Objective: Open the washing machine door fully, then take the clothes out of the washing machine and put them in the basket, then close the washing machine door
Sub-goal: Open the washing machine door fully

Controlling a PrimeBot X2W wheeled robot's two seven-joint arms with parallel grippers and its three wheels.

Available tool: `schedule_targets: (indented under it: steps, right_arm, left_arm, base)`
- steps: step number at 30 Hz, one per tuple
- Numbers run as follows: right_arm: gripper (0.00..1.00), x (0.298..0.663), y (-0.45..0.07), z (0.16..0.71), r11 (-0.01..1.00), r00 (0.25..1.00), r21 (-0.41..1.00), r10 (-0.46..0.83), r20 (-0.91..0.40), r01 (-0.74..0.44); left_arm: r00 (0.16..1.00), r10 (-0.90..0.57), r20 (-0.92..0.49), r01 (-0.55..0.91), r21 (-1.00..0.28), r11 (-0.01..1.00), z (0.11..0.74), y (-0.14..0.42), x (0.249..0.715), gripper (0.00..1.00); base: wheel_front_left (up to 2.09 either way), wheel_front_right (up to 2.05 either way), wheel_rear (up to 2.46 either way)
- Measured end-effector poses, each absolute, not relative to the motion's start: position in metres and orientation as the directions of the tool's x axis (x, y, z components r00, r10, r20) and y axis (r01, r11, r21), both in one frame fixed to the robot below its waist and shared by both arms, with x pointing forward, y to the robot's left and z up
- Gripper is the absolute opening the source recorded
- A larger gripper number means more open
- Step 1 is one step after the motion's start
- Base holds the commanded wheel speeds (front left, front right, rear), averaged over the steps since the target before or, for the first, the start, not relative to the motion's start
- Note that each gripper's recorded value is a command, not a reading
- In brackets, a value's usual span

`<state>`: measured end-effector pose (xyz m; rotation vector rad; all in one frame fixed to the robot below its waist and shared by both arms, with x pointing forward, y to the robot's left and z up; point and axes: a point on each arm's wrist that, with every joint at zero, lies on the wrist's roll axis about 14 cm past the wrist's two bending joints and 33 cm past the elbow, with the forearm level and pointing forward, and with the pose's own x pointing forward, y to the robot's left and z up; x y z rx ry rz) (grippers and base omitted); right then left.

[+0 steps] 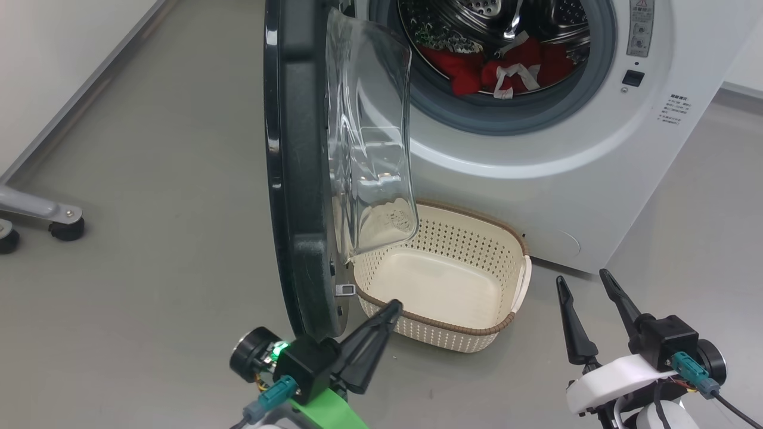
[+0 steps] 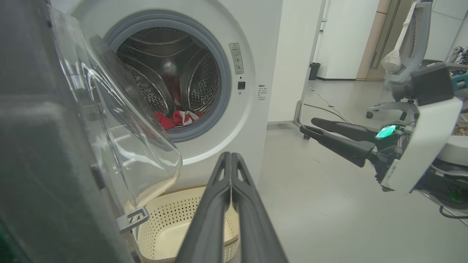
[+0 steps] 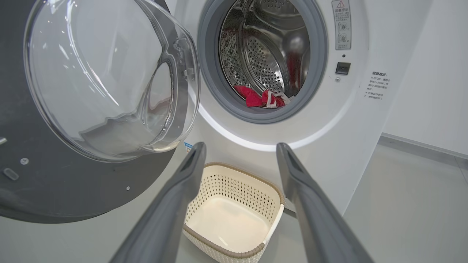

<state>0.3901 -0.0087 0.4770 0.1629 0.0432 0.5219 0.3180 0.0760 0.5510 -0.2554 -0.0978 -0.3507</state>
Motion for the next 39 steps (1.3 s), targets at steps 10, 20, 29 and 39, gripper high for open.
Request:
schedule_targets:
  steps: [10, 20, 29, 39]
  right_arm:
    - [1.0, 0.392, -0.011, 0.474, 0.859, 0.871, 0.17, 0.491, -0.007, -0.483]
    - [1.0, 0.392, -0.013, 0.471, 0.862, 0.875, 0.175, 0.485, -0.014, -0.475]
    - [1.0, 0.393, -0.014, 0.469, 0.862, 0.874, 0.177, 0.485, -0.019, -0.475]
    - [1.0, 0.394, -0.011, 0.471, 0.857, 0.869, 0.173, 0.494, -0.014, -0.485]
  left_arm:
    - [0.978, -0.201, 0.052, 0.208, -0.22, 0.953, 0.525, 0.114, 0.326, 0.0]
    - [0.989, -0.145, 0.015, 0.145, -0.213, 0.966, 0.514, 0.131, 0.333, 0.0]
    - [0.994, -0.104, 0.014, 0.105, -0.235, 0.966, 0.51, 0.139, 0.335, 0.0]
    - [1.0, 0.006, 0.017, -0.002, -0.245, 0.969, 0.507, 0.169, 0.334, 0.0]
  base:
    - [0.0, 0.0, 0.0]
    - [0.0, 0.0, 0.0]
    - [0.0, 0.0, 0.0]
    - [0.0, 0.0, 0.0]
